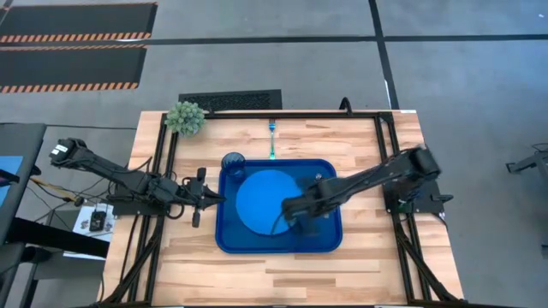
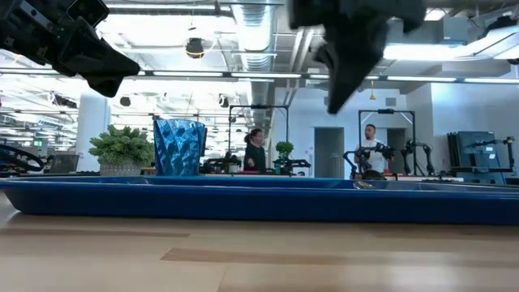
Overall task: Pick and place plate/cup/fork/spoon on tray
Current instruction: Adjust the black spoon on the blue tray
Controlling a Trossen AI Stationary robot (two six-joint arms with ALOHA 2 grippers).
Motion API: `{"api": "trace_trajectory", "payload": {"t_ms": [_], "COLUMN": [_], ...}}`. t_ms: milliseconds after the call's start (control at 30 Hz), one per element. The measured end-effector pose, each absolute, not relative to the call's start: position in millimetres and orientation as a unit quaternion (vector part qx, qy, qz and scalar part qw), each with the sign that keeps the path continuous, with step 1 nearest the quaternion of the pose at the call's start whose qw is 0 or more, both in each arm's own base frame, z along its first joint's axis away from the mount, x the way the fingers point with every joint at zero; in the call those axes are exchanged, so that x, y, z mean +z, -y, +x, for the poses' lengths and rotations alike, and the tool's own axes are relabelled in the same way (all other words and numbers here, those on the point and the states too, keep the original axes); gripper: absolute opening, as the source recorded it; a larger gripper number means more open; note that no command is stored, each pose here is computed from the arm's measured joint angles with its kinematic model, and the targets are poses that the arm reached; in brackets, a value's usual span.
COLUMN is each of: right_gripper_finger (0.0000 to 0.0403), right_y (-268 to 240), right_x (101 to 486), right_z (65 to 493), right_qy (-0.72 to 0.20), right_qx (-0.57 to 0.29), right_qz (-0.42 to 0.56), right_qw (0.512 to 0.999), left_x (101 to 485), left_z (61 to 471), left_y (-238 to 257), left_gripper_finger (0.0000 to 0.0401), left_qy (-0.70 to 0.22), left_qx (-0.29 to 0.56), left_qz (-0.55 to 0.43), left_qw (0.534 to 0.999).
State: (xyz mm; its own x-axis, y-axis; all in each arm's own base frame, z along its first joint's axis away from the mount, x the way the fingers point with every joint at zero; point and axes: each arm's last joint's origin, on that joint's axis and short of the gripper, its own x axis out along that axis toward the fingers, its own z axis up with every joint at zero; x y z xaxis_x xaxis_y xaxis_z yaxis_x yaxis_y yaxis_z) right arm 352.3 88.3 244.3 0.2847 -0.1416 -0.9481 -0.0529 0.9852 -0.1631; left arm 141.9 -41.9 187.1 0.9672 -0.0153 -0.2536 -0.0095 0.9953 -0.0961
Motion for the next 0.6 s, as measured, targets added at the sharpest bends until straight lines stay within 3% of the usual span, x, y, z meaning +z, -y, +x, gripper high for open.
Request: {"api": "trace_trajectory", "payload": {"t_ms": [233,400,600], "right_gripper_finger": [0.0011,0.0004,0.0009], "right_y": [-33,-9,0], "right_x": [217,202,179], "right_z": [305,288,291], "right_qy": [-0.532,-0.528,-0.55], "right_qx": [-0.127,-0.214,-0.252], "right_qz": [0.053,0.151,0.217], "right_qw": [0.836,0.808,0.766], "left_x": [188,188,188], "left_z": [142,142,142], "left_y": [42,41,42], "left_gripper_finger": [0.0,0.0,0.0], "left_qy": [-0.125,-0.124,-0.124], "left_qx": [0.001,0.01,0.01], "left_qz": [-0.048,-0.047,-0.048], "left_qw": [0.991,0.991,0.991]}}
